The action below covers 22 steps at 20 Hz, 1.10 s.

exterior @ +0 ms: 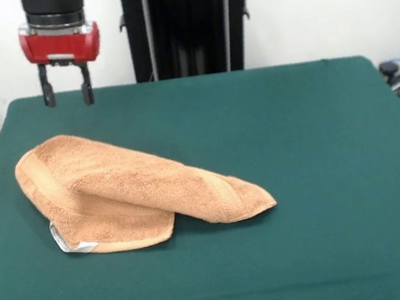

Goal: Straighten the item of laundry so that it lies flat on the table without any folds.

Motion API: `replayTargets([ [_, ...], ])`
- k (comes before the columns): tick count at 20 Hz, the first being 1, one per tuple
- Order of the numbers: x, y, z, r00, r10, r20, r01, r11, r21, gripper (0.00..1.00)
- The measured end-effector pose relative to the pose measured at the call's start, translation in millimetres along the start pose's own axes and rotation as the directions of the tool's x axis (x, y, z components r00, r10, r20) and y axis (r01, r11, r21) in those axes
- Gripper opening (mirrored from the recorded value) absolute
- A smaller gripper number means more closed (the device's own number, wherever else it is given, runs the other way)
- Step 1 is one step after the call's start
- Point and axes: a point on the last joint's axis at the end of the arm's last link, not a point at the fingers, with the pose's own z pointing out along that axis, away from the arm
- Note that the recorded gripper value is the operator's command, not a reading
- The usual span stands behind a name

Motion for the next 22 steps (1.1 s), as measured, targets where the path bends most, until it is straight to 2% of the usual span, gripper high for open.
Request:
replayTargets([
  [3,-5.4,23.1,5.5,0.999,-0.042,-0.007,0.042,0.999,-0.012,1.00],
  [6,-18.0,60.2,17.4,0.994,-0.106,-0.003,0.106,0.994,-0.037,1.00],
  [9,-26.6,83.8,28.6,0.990,-0.143,0.007,0.143,0.988,-0.055,1.00],
  [11,-35.0,103.8,44.3,0.985,-0.168,0.025,0.170,0.983,-0.073,1.00],
  [16,-44.6,115.7,69.1,0.984,-0.171,0.052,0.175,0.980,-0.090,1.00],
  [17,-47.8,114.7,78.2,0.985,-0.165,0.054,0.169,0.981,-0.093,1.00],
  [22,-56.0,104.6,93.9,0.988,-0.138,0.063,0.143,0.985,-0.097,1.00],
])
